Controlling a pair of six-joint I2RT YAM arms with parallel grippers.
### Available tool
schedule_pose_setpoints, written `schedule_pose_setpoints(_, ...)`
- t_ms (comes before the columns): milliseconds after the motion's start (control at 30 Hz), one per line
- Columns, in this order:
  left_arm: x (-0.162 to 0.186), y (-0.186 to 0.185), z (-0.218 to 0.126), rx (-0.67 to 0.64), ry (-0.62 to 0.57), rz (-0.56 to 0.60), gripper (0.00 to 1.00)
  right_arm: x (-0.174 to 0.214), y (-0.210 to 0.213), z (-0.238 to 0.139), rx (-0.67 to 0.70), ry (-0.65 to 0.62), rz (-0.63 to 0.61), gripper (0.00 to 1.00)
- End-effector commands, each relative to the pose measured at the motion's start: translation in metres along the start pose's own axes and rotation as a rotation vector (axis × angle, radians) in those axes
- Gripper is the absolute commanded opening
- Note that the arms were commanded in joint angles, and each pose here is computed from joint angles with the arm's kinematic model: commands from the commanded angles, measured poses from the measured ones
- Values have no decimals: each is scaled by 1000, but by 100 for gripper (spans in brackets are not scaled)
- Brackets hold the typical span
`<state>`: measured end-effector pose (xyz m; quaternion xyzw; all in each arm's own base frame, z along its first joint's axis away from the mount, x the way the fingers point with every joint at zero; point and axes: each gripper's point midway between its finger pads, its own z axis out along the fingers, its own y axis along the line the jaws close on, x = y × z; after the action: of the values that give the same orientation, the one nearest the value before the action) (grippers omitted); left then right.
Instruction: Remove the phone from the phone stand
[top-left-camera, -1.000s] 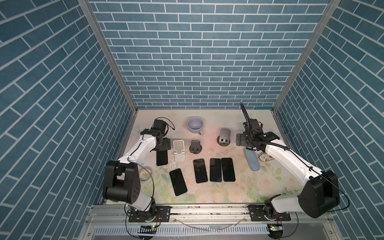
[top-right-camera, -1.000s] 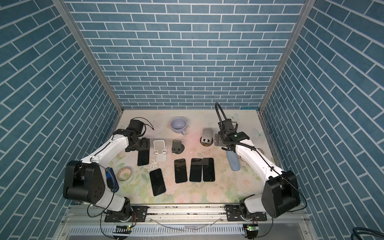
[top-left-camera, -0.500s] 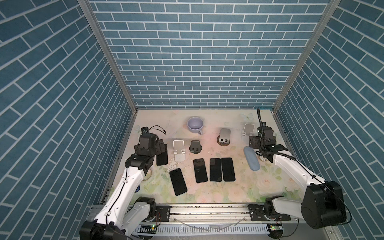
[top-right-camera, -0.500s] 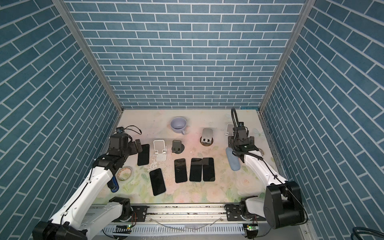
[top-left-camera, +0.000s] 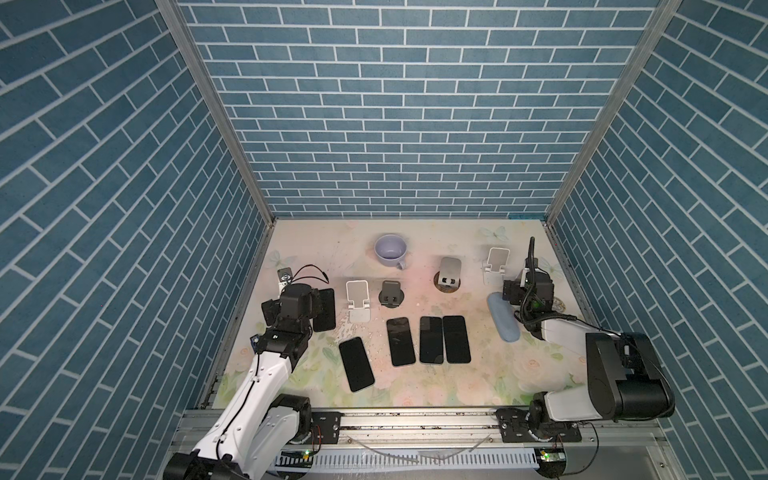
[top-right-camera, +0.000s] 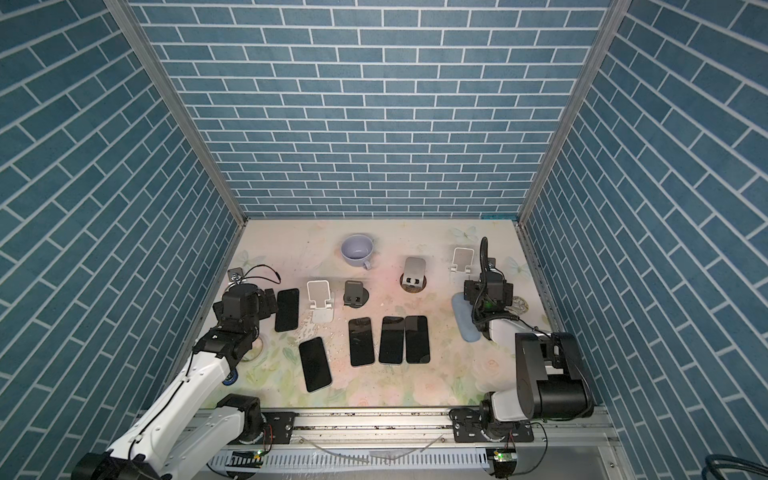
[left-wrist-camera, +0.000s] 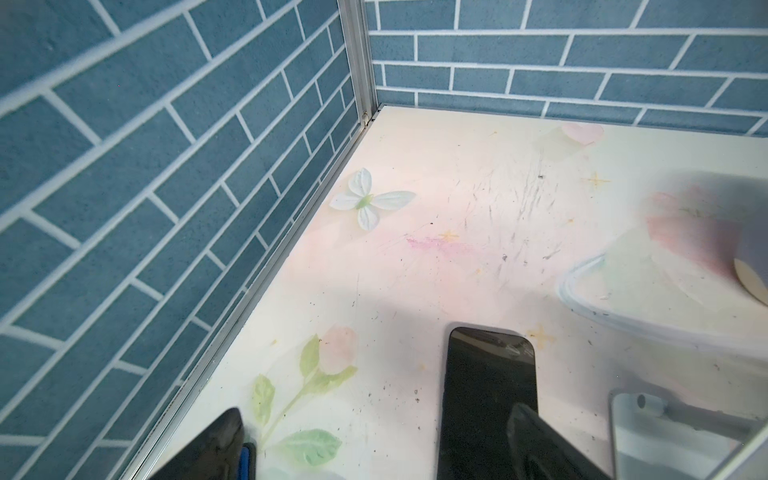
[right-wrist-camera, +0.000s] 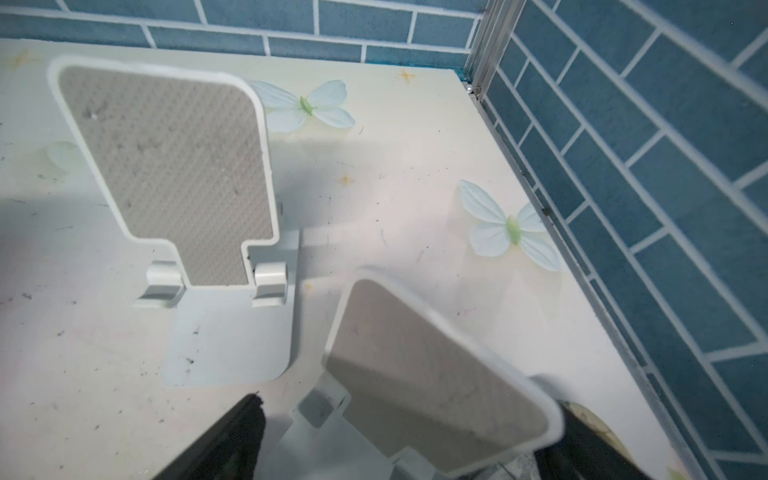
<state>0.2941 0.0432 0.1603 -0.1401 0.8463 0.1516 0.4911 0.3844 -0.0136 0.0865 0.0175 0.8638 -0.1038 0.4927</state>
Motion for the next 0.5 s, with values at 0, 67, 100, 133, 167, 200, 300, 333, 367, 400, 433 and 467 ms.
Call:
schedule_pose_setpoints(0,-13,3,1,-18,-109,-11,100,-20,1,-1,-30,-148,4,99)
schedule_pose_setpoints(67,-12,0,4,-7,-144,-9,100,-19,2,-2,-44,-155,6,99)
schedule_pose_setpoints(100,-13,-2,5,1,-164,-10,100,-19,3,-2,-58,-165,8,99)
schedule_pose_setpoints(133,-10,-3,6,6,-173,-7,100,-19,3,-2,-57,-161,9,99)
schedule_pose_setpoints(167,-10,-4,8,8,-194,-9,100,-19,3,-2,-57,-162,11,99)
schedule_pose_setpoints(200,-10,-5,10,11,-216,-10,100,-18,3,-2,-57,-160,12,99)
schedule_pose_setpoints(300,-8,-10,17,14,-258,6,100,-18,3,-2,-57,-165,14,99)
schedule_pose_setpoints(333,-9,-13,20,20,-266,18,100,-18,2,-2,-56,-167,15,99)
schedule_pose_setpoints(367,-9,-17,24,29,-272,24,100,-18,2,-2,-55,-169,19,99)
schedule_pose_setpoints(400,-8,-20,28,32,-273,32,100,-18,1,-3,-53,-171,23,99)
schedule_pose_setpoints(433,-6,-22,31,35,-275,35,100,-18,0,-2,-52,-172,25,99)
schedule_pose_setpoints(467,-3,-25,35,41,-274,43,100,-17,-1,-2,-53,-174,31,99)
